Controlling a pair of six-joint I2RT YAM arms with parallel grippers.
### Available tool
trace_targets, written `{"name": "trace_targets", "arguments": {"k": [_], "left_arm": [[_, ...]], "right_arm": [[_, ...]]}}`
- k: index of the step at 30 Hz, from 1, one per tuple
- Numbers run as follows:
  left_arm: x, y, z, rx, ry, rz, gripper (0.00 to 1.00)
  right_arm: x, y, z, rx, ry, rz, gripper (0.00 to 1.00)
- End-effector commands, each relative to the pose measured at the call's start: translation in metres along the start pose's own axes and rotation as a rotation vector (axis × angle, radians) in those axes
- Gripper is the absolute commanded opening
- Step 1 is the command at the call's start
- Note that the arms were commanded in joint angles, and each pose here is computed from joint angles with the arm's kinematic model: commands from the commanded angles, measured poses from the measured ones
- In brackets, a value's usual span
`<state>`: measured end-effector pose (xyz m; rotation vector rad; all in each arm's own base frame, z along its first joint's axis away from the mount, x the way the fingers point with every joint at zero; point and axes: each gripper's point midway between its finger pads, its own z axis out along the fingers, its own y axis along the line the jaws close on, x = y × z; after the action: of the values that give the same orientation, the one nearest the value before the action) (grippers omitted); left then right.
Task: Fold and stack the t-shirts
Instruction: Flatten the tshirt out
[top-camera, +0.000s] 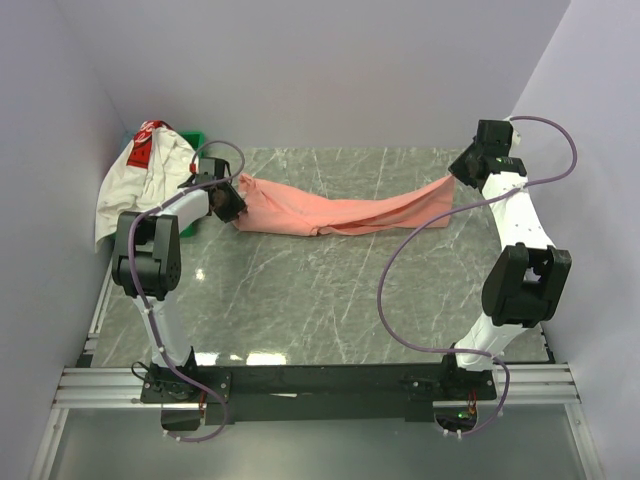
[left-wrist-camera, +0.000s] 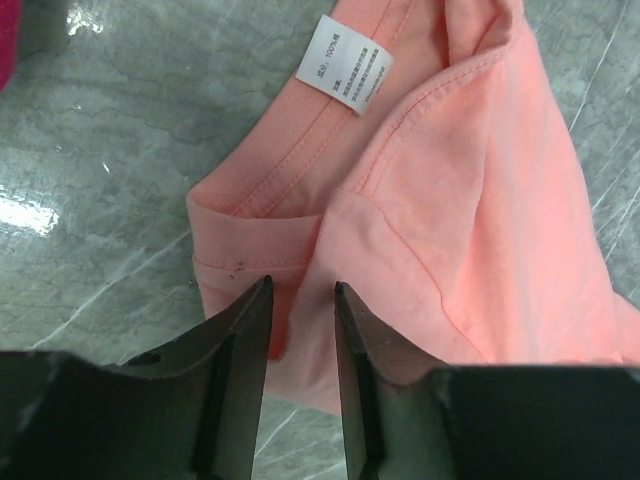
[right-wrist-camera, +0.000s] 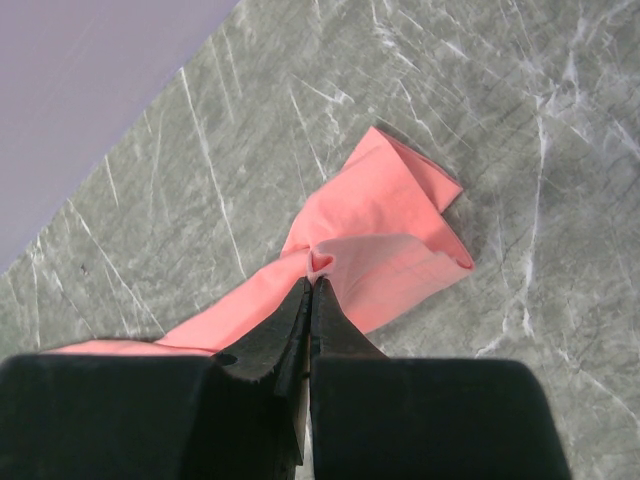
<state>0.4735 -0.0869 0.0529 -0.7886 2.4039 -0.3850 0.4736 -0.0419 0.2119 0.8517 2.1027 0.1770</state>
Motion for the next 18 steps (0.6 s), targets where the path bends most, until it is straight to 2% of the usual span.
{"name": "trace_targets", "arguments": {"k": [1, 5, 8, 12, 18], "left_arm": [[-0.017, -0.017, -0.005, 0.043, -0.051, 0.013, 0.36], [-0.017, -0.03, -0.013, 0.109, -0.044, 0.009, 0.3], [-0.019, -0.041, -0.021, 0.161, -0.039, 0.012, 0.2], [-0.021, -0.053, -0.037, 0.209, -0.039, 0.008, 0.01], [-0.033, -0.063, -0.078, 0.259, -0.085, -0.014, 0.0]], "right_arm": [[-0.022, 0.01, -0.019, -0.049, -0.075, 0.013, 0.0], [-0.022, 0.009, -0.019, -0.045, -0.074, 0.013, 0.0], [-0.024, 0.01, -0.022, -0.046, -0.078, 0.014, 0.0], [-0.027, 0.013, -0.028, -0.057, -0.08, 0.014, 0.0], [-0.032, 0.019, -0.056, -0.091, -0.095, 0.028, 0.0]]}}
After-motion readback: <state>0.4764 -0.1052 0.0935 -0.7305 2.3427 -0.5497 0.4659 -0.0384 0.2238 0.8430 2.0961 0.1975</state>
